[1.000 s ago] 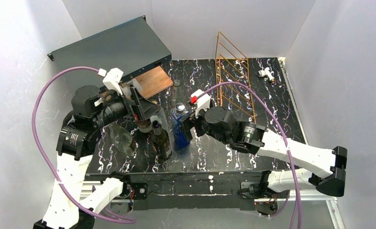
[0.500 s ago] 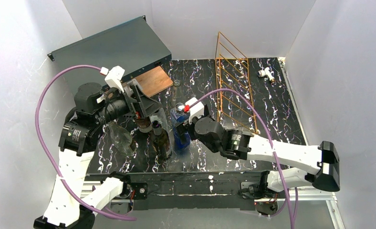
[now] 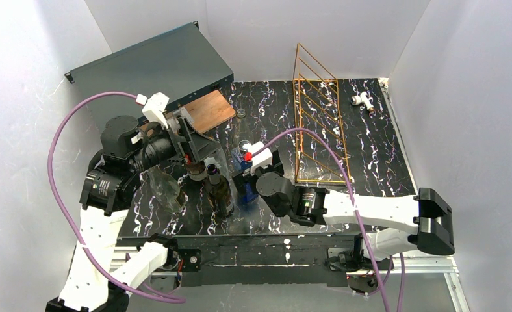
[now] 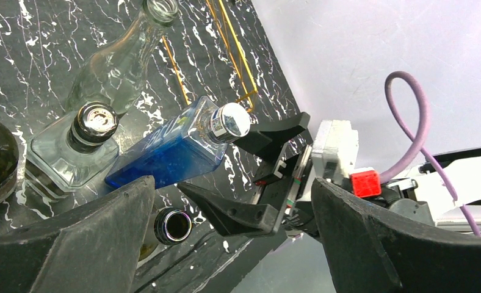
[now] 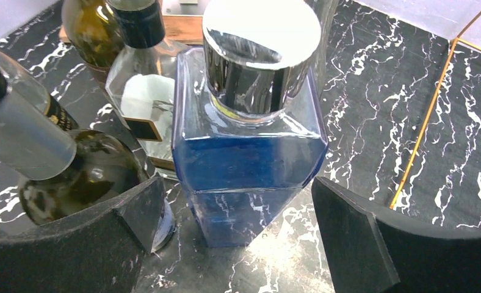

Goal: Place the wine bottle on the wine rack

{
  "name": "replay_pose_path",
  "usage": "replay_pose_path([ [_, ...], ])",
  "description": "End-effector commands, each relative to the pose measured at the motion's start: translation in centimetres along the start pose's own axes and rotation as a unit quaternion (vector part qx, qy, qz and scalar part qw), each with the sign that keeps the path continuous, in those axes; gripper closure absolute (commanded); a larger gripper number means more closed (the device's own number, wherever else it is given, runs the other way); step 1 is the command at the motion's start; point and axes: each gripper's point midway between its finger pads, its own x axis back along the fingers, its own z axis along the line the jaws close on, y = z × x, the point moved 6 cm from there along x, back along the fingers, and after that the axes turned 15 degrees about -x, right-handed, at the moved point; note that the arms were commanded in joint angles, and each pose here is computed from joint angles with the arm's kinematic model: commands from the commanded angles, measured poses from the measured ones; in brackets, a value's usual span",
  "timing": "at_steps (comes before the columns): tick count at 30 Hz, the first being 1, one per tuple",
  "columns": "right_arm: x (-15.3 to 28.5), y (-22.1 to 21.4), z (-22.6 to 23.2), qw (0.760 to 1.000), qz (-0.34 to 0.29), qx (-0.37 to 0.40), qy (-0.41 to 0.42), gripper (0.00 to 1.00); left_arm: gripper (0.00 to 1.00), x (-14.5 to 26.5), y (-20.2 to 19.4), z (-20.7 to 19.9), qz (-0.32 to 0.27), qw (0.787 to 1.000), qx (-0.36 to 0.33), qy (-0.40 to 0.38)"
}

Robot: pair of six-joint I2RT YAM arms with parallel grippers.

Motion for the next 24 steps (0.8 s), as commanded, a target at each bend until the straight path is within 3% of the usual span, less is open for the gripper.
replay_pose_path([
  [1,-0.5,1.3,0.4,0.999,-0.045,-0.020,-0.010,0.00,0.01,0.4,-0.1,-0.3,-0.005,1.000,-0.003,-0.010],
  [10,-1.5,1.2,0.8,0.999,-0.040,0.002,0.003,0.00,0.01,0.4,-0.5,-0.2,-0.005,1.000,-0.003,-0.011],
  [20,-2.6,1.2,0.0,0.999,-0.035,0.012,0.035,0.24,0.01,0.4,-0.6,-0.2,-0.004,1.000,-0.004,-0.011],
  [24,-2.7,1.0,-0.2,0.998,-0.034,0.027,0.042,0.38,0.01,0.3,-0.6,-0.1,-0.003,1.000,-0.004,-0.010],
])
